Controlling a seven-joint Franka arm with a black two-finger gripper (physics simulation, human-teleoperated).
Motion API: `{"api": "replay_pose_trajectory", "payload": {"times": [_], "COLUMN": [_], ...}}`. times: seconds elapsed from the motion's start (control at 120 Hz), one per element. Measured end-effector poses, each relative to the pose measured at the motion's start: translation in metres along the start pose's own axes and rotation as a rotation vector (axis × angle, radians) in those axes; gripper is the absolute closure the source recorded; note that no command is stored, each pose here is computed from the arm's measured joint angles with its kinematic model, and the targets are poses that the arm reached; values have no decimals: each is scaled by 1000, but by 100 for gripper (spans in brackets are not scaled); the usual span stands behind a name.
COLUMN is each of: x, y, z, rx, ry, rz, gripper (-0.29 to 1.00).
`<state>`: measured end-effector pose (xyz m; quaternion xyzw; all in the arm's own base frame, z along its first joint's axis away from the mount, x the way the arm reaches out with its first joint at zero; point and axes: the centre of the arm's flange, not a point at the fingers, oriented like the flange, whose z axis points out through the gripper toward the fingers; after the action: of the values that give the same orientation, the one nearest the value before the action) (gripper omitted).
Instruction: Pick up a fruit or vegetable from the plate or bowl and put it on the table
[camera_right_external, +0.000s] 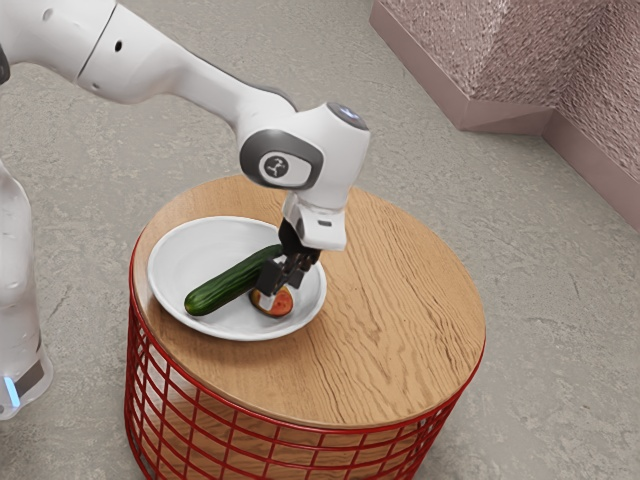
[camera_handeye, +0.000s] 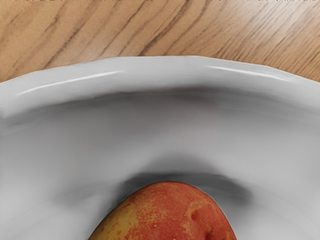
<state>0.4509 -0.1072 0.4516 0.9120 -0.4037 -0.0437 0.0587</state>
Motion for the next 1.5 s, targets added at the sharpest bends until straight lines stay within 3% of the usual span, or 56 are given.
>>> {"api": "replay_pose_trajectory", "payload": {"times": [0.333,0.558,0.65,0.933,1.5], "x": [-8,-11,-11,-10,-5], "y": [-5,-10,-10,-8,-22], "z": [16,15,14,4,-103], "rx": [-5,-2,3,18,122], "ry": [-2,3,4,18,137], "rz": [-17,-27,-28,-28,-39], "gripper": [1,31,36,36,44]}}
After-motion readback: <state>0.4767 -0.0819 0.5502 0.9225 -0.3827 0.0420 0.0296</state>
